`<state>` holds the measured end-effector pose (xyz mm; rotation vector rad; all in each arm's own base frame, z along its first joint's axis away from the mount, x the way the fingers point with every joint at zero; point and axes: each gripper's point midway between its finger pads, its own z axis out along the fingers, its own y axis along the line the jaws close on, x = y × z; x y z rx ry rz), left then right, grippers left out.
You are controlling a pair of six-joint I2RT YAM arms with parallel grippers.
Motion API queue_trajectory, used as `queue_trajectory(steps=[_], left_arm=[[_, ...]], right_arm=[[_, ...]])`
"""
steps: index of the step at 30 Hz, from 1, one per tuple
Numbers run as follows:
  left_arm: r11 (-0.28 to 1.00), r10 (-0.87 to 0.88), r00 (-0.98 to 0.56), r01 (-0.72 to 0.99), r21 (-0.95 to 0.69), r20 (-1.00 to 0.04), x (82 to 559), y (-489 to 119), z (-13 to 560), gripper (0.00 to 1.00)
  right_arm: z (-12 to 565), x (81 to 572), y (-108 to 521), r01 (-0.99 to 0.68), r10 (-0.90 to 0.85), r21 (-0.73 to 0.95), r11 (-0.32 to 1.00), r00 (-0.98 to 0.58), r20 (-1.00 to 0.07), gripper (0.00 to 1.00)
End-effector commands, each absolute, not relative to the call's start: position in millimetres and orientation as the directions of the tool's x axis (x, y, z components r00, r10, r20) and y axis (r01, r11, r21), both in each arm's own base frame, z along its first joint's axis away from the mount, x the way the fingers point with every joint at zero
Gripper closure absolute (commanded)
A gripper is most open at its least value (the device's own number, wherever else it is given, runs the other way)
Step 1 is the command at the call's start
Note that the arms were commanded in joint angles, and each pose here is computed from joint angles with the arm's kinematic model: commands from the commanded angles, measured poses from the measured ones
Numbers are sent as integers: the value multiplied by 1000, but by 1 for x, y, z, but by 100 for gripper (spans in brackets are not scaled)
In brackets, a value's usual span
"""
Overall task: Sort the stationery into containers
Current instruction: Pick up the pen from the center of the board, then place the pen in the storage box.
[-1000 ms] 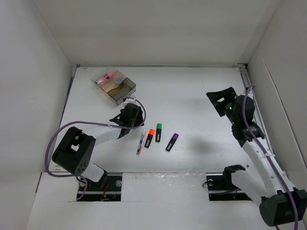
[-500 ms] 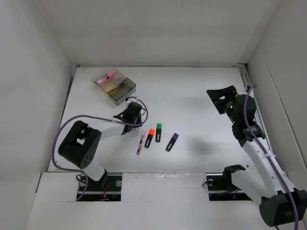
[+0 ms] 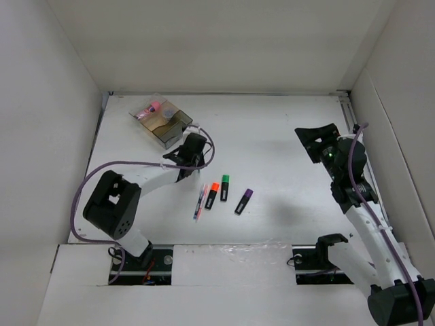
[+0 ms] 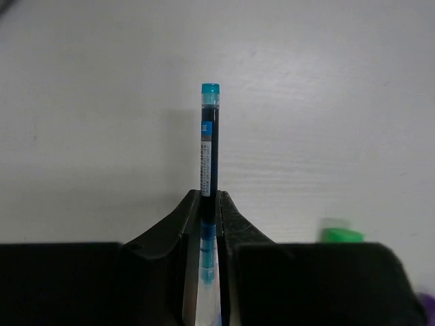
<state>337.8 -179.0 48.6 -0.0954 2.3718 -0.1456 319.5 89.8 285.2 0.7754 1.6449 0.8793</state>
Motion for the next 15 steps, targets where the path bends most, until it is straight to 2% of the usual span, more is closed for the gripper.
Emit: queue_trajectory(steps=[1,9,13,15], left_arm=[[961,-218,-565,16,-275,-796,378,-207,142,99],[937,-281,-455,59,-344,-845,457,-219,223,97],[966,-193,-418,78,-247,-888,491,-221,244,97],[982,-88,-421,117,-150,-903,503,-222,239,97]], right_arm=[[300,319,95,-13,841,861,508,-209,-499,31],[298,320,92,-6,843,860,509,-196,-501,31],[294,323,93,-2,848,866,501,-199,-491,32],[294,322,95,-7,846,866,500,-208,-490,32]])
